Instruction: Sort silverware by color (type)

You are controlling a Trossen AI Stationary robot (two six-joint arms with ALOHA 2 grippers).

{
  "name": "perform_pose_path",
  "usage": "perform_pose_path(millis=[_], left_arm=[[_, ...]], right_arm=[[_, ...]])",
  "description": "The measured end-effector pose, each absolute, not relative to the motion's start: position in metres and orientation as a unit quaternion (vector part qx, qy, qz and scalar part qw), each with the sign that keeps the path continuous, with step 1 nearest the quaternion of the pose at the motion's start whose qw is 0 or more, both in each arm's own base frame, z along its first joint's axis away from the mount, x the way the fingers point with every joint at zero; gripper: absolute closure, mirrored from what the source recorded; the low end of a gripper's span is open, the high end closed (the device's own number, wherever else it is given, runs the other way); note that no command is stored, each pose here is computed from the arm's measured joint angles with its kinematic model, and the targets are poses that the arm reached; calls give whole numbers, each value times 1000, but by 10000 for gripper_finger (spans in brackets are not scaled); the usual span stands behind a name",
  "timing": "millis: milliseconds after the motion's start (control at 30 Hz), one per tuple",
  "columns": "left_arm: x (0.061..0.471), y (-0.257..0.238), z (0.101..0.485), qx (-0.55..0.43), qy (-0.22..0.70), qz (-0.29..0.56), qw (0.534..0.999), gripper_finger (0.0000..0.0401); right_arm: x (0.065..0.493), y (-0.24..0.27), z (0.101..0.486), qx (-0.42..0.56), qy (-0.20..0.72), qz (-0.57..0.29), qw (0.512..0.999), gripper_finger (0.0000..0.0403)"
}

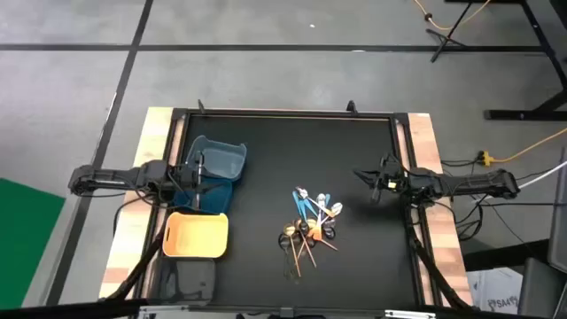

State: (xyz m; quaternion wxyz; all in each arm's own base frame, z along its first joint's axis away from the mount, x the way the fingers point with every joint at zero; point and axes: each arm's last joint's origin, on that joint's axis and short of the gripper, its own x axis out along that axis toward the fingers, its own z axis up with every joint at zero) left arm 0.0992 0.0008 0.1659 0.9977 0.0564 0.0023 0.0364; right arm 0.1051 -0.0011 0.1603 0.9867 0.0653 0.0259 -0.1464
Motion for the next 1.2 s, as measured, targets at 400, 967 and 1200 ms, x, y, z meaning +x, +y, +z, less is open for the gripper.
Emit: perform_pose_path(millis=[400,967,1200], left_arm=[[99,1,166,57,2,36,998,341],[99,1,166,57,2,37,998,341],[99,1,166,56,2,37,998,341]], right_arm=[[105,-1,160,65,26,-146,987,400],[105,-1,160,65,26,-147,987,400],[105,-2,161,66,23,-155,986,400]])
